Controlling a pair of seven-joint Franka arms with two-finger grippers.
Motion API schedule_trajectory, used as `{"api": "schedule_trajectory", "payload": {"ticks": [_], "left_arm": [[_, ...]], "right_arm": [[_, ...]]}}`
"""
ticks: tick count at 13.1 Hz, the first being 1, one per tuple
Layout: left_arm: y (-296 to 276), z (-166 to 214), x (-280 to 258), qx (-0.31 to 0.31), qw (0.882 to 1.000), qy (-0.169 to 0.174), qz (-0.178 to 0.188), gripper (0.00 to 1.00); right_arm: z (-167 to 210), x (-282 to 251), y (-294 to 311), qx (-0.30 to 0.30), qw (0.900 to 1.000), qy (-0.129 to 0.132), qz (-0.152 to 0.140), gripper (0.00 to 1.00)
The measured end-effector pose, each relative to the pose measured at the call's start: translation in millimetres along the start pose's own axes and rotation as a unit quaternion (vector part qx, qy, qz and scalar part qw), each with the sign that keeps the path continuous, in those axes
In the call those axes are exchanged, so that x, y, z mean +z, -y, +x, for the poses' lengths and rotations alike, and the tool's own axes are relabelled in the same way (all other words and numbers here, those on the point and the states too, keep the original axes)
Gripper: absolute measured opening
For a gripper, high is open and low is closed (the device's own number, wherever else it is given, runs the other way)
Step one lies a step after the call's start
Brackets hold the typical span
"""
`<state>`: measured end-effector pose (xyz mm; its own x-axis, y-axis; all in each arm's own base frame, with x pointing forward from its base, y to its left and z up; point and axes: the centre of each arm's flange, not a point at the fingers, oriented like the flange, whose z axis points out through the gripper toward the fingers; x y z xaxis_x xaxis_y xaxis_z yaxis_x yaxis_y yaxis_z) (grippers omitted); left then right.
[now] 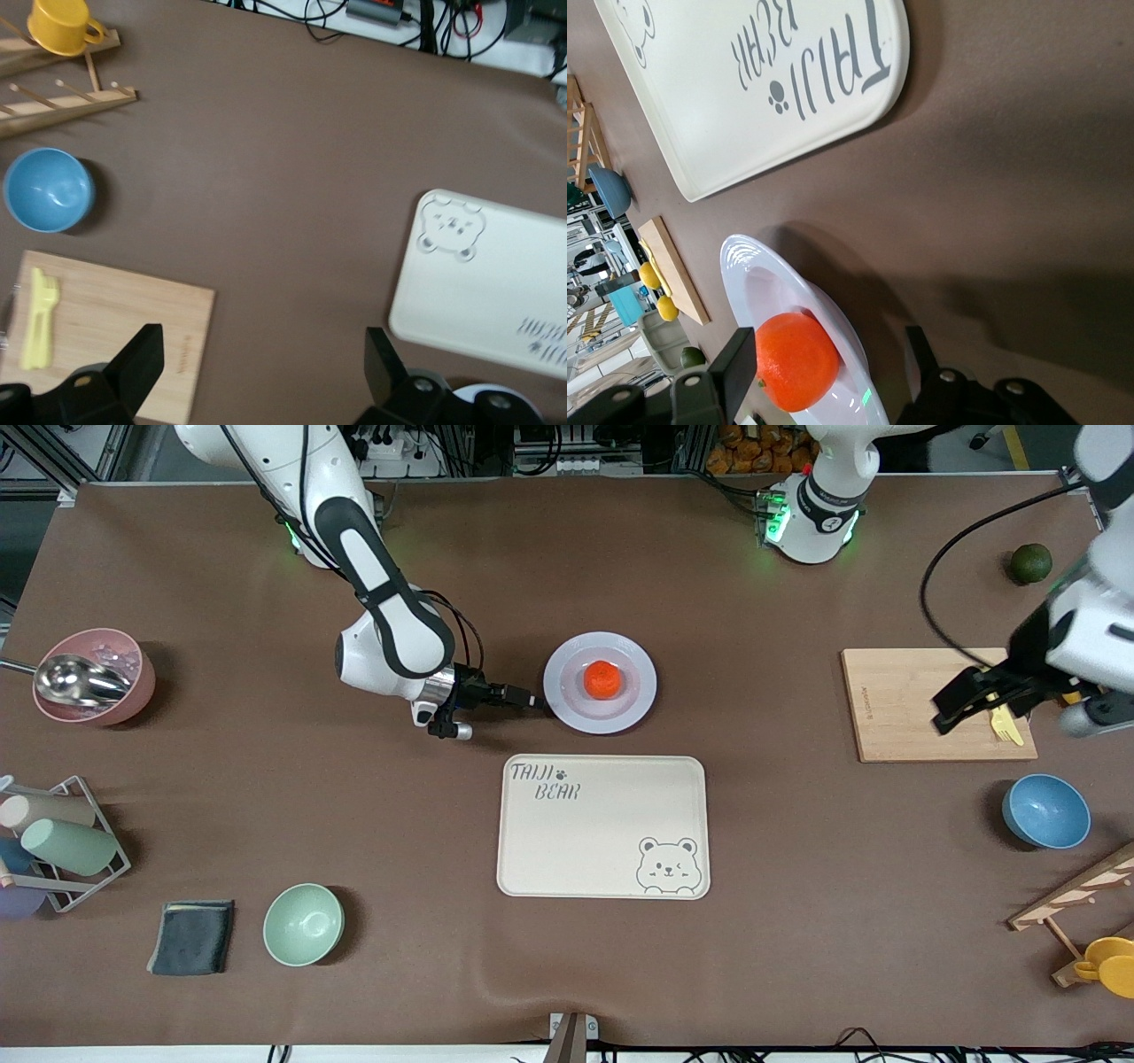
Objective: Place orange and plate with both arms
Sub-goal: 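Release the orange on the plate while the right gripper reaches the plate rim, then grip the white plate rim with the right gripper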
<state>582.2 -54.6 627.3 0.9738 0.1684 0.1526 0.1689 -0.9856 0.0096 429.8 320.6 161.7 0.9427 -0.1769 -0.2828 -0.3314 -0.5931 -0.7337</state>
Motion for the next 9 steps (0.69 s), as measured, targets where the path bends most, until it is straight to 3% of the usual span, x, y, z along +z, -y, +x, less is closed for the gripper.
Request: {"api": "schedule_trajectory", "payload": {"ticks": [3,6,9], "left_arm": [[16,-4,-8,0.046,0.999,0.006,0.007,1.0],[21,-3,-10,0.056,0.998,0.005,0.006,1.0],[23,-14,-18,0.057,0.998,0.029,-0.008,1.0]], "right_arm": [[-7,7,2,-0.003,1.0,-0.001,0.014,0.73],[-13,17,-2,-0.011,0.999,0.009,0.04,0.7],[-14,24,-11,-0.029,0.998,0.017,0.058,0.69]]}}
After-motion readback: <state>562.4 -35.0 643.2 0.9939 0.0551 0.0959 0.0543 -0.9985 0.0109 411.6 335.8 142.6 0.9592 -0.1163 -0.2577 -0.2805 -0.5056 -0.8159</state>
